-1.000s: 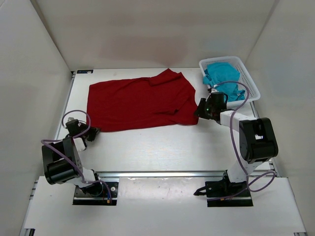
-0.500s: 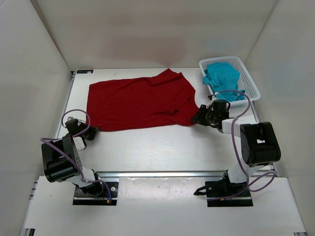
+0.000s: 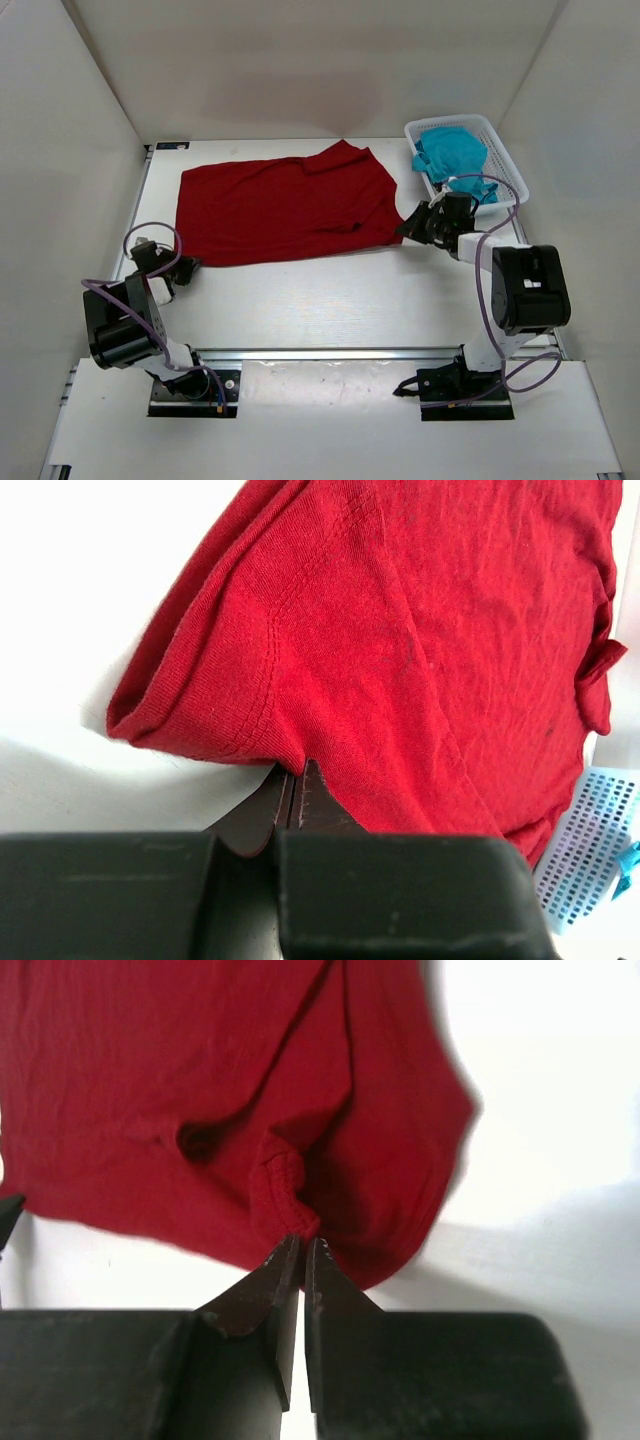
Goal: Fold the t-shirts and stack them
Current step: Fold the flattened tshirt in 1/3 of the way
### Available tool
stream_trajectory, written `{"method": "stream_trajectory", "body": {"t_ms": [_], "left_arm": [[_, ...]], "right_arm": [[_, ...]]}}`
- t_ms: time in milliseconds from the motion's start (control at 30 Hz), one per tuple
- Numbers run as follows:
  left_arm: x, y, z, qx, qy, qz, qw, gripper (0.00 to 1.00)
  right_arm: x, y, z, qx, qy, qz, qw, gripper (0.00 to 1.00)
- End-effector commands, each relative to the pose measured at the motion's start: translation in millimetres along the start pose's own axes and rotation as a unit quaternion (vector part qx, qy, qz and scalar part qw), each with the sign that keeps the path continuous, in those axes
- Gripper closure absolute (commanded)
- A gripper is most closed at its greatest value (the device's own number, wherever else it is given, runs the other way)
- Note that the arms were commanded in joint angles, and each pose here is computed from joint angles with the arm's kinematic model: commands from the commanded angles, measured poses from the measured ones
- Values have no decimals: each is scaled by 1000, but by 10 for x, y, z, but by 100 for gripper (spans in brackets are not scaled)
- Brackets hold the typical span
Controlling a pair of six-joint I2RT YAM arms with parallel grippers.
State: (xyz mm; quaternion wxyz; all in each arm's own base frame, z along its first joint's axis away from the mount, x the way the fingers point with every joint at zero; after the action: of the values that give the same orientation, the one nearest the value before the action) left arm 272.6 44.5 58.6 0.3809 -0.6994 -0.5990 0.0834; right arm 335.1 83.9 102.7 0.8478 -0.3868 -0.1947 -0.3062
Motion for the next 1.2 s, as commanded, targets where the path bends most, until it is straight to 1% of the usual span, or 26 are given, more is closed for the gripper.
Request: {"method": "stream_trajectory", "body": {"t_ms": [0, 33, 267, 367, 433, 467, 500, 533, 567, 667, 700, 767, 833, 867, 900, 933, 967, 1000, 1033, 1067, 1100, 1133, 1167], "left_arm": [[27, 22, 83, 22, -3, 2, 1000, 100], [61, 26, 79, 22, -6, -3, 1000, 100], [68, 30, 52, 23, 4, -2, 1000, 100], [52, 21, 68, 28, 3, -3, 1000, 100], [36, 4, 83, 28, 0, -2, 1000, 96], [38, -25, 84, 26, -2, -5, 1000, 93], [40, -44, 96, 25, -6, -6, 1000, 87], [38, -62, 64, 19, -6, -5, 1000, 84], [49, -86, 47, 14, -3, -10, 1000, 78], [67, -192, -65, -13, 2, -18, 1000, 64], [80, -239, -123, -19, 7, -23, 1000, 64], [79, -318, -253, -33, 38, -35, 998, 64], [66, -410, -393, -53, 64, -52, 995, 65], [19, -423, -480, -61, 78, -55, 994, 66], [-98, -440, -609, -77, 101, -50, 991, 66], [-161, -428, -688, -81, 114, -42, 989, 66], [-315, -400, -845, -91, 141, -27, 986, 66], [-517, -396, -977, -108, 169, -3, 980, 66], [-578, -331, -1080, -110, 179, 3, 978, 66], [-726, -265, -1208, -118, 198, 27, 973, 67], [-856, -272, -1370, -136, 210, 45, 967, 67], [-940, -185, -1386, -131, 215, 64, 966, 67], [-997, -179, -1516, -147, 221, 75, 961, 68]], "right_arm": [[280, 72, 9, -8, -23, -26, 999, 100], [234, 101, -69, -16, -17, -13, 1000, 100], [291, 262, -264, -26, -7, -5, 1000, 100], [258, 253, -221, -27, -6, -3, 1000, 94], [149, 262, -210, -41, -16, 11, 999, 90], [167, 245, -202, -42, -18, 10, 999, 87], [110, 235, -199, -52, -18, 16, 998, 85], [52, 200, -219, -63, -10, 16, 998, 82], [87, 149, -163, -60, -18, 6, 998, 80], [190, -38, 9, -77, -37, -29, 996, 69], [227, -77, 45, -83, -42, -37, 995, 67], [334, -194, 205, -95, -69, -60, 991, 60], [384, -251, 322, -106, -91, -71, 988, 58], [368, -229, 420, -101, -110, -72, 986, 60], [338, -190, 490, -96, -120, -57, 986, 67], [320, -138, 573, -86, -133, -49, 986, 72], [238, -51, 540, -88, -133, -24, 987, 82], [190, -6, 564, -90, -134, -6, 987, 88], [176, 89, 563, -90, -140, 9, 986, 98], [114, 143, 518, -103, -141, 25, 984, 100], [115, 146, 490, -119, -136, 24, 983, 100], [78, 132, 438, -131, -129, 28, 983, 100], [109, 99, 430, -135, -130, 14, 982, 96]]}}
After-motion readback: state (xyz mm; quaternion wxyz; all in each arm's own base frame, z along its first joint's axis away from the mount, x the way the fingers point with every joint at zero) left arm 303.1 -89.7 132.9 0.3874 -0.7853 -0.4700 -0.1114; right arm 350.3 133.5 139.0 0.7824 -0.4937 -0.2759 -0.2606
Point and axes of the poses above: each gripper's point midway between its finger pads, its own y axis out along the fingers, its own z axis along the line the jaws close on, x = y × z, the point moved 7 cm from there along -y, back along the fingers, and after that the axes turned 1 degree about -y, right-handed, at the moved point
